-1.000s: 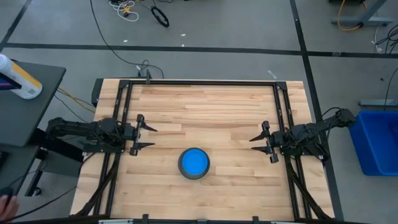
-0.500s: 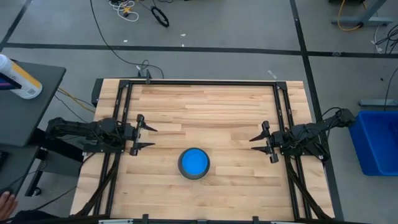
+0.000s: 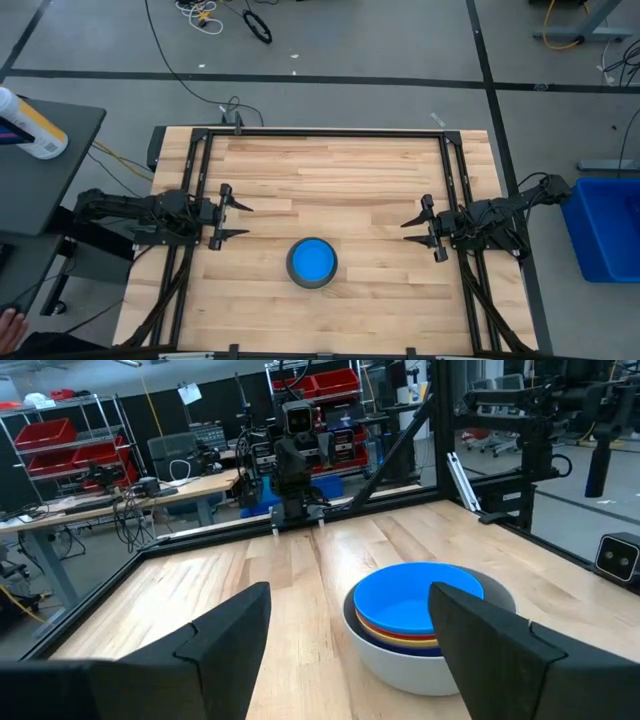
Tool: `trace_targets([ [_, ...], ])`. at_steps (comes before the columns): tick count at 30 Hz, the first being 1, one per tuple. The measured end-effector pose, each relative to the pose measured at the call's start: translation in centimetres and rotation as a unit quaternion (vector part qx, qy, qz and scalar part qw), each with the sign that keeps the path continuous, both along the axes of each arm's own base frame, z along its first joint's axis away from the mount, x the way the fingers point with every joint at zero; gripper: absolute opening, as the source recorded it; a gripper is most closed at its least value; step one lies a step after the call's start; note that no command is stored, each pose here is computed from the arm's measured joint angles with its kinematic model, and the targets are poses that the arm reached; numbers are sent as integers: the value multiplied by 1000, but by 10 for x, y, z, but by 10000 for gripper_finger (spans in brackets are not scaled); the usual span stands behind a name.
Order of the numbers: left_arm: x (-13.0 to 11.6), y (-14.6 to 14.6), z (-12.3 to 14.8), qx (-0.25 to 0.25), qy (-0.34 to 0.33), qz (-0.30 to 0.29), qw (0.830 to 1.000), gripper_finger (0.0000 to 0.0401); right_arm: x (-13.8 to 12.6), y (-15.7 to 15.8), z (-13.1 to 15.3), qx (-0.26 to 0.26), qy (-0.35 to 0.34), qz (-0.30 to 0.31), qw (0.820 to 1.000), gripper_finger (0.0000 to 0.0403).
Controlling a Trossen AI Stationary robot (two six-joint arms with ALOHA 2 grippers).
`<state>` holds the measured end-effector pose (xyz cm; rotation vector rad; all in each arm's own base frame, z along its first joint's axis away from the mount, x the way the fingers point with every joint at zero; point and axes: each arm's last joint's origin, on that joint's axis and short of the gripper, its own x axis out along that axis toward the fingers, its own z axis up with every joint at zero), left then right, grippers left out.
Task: Nest bowls inside each other
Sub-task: Return to Home Position
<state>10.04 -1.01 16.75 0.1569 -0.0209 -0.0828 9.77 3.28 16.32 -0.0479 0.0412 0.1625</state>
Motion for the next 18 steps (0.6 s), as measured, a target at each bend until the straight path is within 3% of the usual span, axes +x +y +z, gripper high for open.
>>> trace_targets([
  [18,0,0,0,0,0,0,1000,277,0,0,0,0,0,0,1000,166],
])
